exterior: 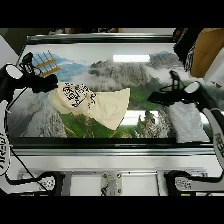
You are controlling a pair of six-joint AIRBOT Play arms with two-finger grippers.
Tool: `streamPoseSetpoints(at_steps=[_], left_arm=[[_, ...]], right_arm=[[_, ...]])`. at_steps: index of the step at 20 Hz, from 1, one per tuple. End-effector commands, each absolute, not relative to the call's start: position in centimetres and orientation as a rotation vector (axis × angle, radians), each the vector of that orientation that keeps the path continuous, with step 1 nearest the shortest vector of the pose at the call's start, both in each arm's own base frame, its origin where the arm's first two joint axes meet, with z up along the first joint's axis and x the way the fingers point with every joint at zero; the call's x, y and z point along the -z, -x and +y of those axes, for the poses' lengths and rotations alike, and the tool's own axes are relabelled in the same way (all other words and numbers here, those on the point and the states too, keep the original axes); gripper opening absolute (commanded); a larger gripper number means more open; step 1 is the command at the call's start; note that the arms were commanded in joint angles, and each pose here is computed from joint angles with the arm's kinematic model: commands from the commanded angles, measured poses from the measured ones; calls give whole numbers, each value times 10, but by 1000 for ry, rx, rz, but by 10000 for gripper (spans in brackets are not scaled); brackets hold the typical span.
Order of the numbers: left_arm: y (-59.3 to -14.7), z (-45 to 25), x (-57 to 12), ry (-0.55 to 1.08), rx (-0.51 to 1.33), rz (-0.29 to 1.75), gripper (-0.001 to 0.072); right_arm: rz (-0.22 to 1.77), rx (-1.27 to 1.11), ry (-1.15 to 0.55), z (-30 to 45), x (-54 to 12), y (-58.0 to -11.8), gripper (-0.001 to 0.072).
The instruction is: Fold the clothes and pants, and hang the long-sleeved shirts on hangers.
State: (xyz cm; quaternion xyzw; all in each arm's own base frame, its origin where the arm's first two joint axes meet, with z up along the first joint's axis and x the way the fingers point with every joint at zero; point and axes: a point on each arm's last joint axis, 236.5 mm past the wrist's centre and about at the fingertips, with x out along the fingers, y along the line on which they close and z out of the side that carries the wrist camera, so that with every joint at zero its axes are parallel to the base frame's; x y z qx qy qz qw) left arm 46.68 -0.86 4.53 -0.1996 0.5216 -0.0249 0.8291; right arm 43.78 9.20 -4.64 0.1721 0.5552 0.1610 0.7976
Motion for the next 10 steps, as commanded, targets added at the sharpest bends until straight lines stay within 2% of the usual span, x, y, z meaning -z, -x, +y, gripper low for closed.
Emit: streamPoseSetpoints(at_steps=[1,4,6,10], left_arm=[[-463,-7,-33,424,50,1153,6],[-463,-7,-33,423,50,1151,6],[-463,-7,-33,423,50,1150,6],[-463,-7,-33,424,50,1150,6]], right_arm=[[1248,-421,-306,152,89,-450,641],[1224,-417,-318,190,101,-461,635],[1207,-446,-329,214,101,-463,507],[1166,-458,-396,247,103,-468,502]])
